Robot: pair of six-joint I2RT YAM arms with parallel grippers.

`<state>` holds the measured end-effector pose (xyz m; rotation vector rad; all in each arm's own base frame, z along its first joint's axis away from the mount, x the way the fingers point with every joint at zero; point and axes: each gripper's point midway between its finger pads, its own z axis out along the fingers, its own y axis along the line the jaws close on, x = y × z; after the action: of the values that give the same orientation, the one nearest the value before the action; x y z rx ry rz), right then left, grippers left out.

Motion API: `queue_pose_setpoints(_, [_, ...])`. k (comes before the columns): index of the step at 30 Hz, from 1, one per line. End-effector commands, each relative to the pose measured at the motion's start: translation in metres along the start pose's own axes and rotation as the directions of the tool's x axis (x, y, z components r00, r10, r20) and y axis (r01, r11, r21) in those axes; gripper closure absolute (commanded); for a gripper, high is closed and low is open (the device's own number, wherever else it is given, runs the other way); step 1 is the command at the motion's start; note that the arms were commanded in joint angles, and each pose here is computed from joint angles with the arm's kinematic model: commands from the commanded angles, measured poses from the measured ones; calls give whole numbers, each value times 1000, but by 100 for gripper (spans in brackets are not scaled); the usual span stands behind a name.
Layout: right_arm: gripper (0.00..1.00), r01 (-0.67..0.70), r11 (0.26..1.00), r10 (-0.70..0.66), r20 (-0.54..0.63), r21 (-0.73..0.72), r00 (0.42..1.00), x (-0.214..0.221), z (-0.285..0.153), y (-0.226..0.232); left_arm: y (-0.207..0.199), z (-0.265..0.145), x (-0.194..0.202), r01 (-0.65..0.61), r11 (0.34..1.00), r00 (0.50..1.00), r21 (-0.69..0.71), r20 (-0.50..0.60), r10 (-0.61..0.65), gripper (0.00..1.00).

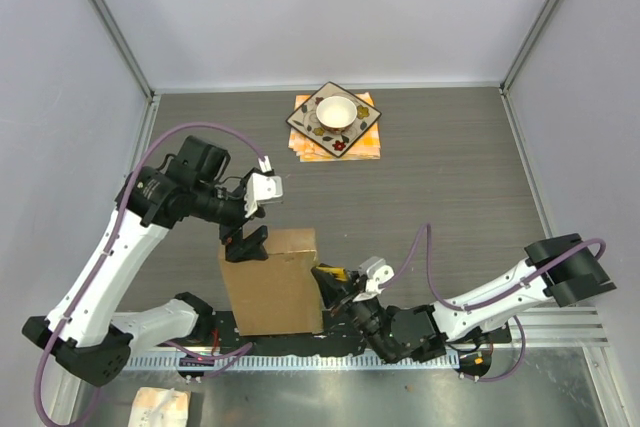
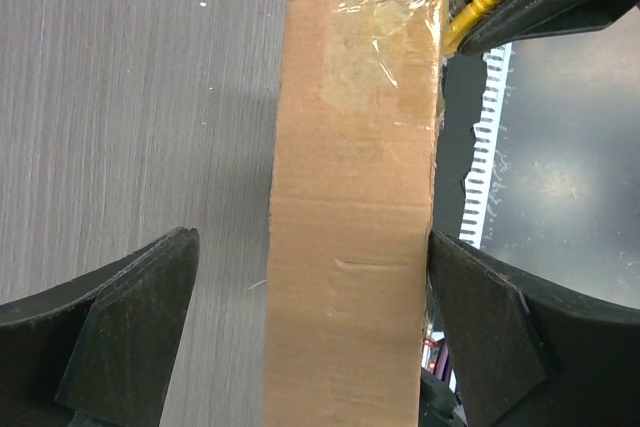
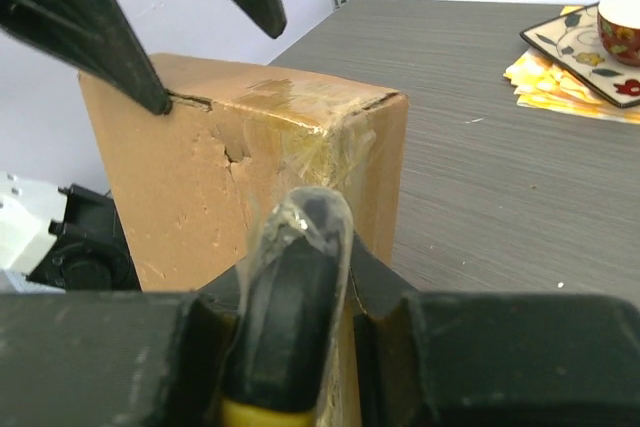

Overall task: Unpack the express box
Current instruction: Cut the express box at the center of the board.

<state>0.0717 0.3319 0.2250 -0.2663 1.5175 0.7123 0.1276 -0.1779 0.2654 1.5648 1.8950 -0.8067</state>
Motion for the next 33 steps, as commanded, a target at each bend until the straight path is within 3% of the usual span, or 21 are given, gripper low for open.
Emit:
queue_pose_setpoints(1, [99, 417, 883, -448, -120, -215, 886, 70, -26, -8, -29, -16, 28, 74, 994, 988, 78, -142, -62, 0])
queue_pose_setpoints(6, [99, 431, 873, -463, -111, -226, 879, 66, -26, -3, -38, -8, 30, 124, 982, 980, 140, -175, -99, 0])
queue_pose_setpoints(10, [99, 434, 871, -465, -101, -228, 880, 66, -25, -1, -67, -3, 31, 206, 941, 969, 267, -191, -158, 0])
queue_pose_setpoints(19, [99, 453, 862, -480, -74, -228, 874, 55, -24, 5, -79, 3, 60, 168, 934, 948, 314, -312, -65, 0])
queue_pose_setpoints(21, [99, 454, 861, -479, -66, -228, 876, 49, -23, 8, -77, 7, 71, 161, 932, 933, 323, -359, -37, 13])
queue_pose_setpoints(24, [99, 460, 861, -482, -56, -218, 874, 42, -23, 9, -63, 10, 81, 124, 955, 912, 270, -410, -2, 64])
queue_pose_setpoints(25, [99, 458, 862, -478, -51, -215, 877, 38, -24, 9, -59, 11, 81, 108, 962, 909, 250, -416, 6, 92])
queue_pose_setpoints(27, [99, 465, 863, -482, -43, -198, 875, 33, -23, 6, -54, 8, 77, 84, 971, 912, 222, -409, 15, 100])
queue_pose_setpoints(33, [99, 481, 861, -490, -21, -167, 871, 20, -21, 3, -56, 6, 80, 93, 974, 910, 208, -415, 2, 95])
